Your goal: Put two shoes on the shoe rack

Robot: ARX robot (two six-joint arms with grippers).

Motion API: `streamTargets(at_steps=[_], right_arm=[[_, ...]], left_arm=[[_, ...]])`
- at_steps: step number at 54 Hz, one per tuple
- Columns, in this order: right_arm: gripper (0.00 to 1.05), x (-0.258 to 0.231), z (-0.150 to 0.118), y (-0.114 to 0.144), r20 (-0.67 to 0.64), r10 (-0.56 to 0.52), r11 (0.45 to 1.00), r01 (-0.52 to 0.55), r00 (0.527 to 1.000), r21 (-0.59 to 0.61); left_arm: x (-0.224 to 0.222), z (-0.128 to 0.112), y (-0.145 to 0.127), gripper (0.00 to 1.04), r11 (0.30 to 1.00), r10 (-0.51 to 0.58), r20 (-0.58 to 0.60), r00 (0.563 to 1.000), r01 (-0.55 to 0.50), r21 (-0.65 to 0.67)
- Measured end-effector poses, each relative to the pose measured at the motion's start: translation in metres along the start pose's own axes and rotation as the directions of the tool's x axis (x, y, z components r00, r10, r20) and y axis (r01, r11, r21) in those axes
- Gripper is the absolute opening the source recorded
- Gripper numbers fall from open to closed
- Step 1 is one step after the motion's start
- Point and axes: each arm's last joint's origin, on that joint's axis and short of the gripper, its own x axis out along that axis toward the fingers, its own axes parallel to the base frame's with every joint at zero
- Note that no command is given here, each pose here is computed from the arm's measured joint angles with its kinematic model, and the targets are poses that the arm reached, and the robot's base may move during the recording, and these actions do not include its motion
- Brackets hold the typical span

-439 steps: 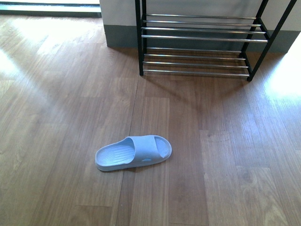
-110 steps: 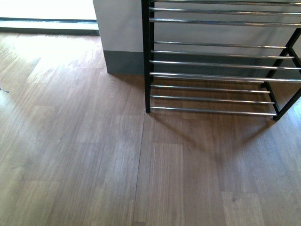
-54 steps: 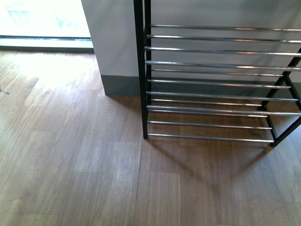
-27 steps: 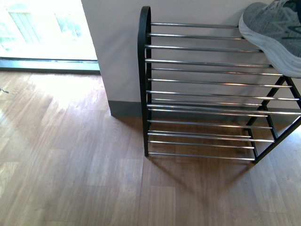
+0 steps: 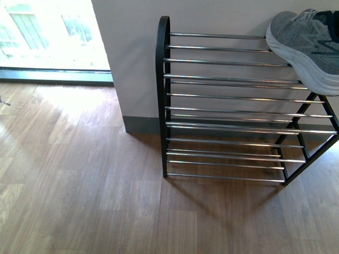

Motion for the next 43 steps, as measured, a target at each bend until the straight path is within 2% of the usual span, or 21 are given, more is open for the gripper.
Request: streamTargets(at_steps=[9, 17, 25, 30, 36, 43], right_arm=[[0.02, 0.027, 0.031, 0.031, 0.007, 0.016, 0.998, -0.016, 1.000, -0.064], [0.02, 0.058, 0.051, 0.064, 0.063, -0.014, 0.978, 0.026, 0.998, -0.206], [0.02, 0.087, 0.058, 0.093, 0.023, -0.015, 0.971, 0.020, 1.000, -0.237], [0.02, 0.105, 0.061, 0.113, 0.013, -0.059, 0.972, 0.060, 0.998, -0.228], [0.02, 0.125, 0.067, 0.136, 0.062, -0.095, 0.966, 0.107, 0.994, -0.235], [0.02, 0.144, 0.065, 0.156, 0.146, -0.114, 0.939, 0.154, 0.983, -0.307]], left_arm=[[0.000, 0.000, 0.000, 0.02, 1.000, 0.000, 0.000, 1.000, 0.000, 0.000], [0.000, 0.000, 0.000, 0.02, 1.000, 0.000, 0.000, 1.000, 0.000, 0.000], [0.000, 0.000, 0.000, 0.02, 1.000, 0.000, 0.000, 1.000, 0.000, 0.000], [0.000, 0.000, 0.000, 0.02, 1.000, 0.000, 0.000, 1.000, 0.000, 0.000], [0.000, 0.000, 0.000, 0.02, 1.000, 0.000, 0.000, 1.000, 0.000, 0.000], [0.000, 0.000, 0.000, 0.02, 1.000, 0.000, 0.000, 1.000, 0.000, 0.000]])
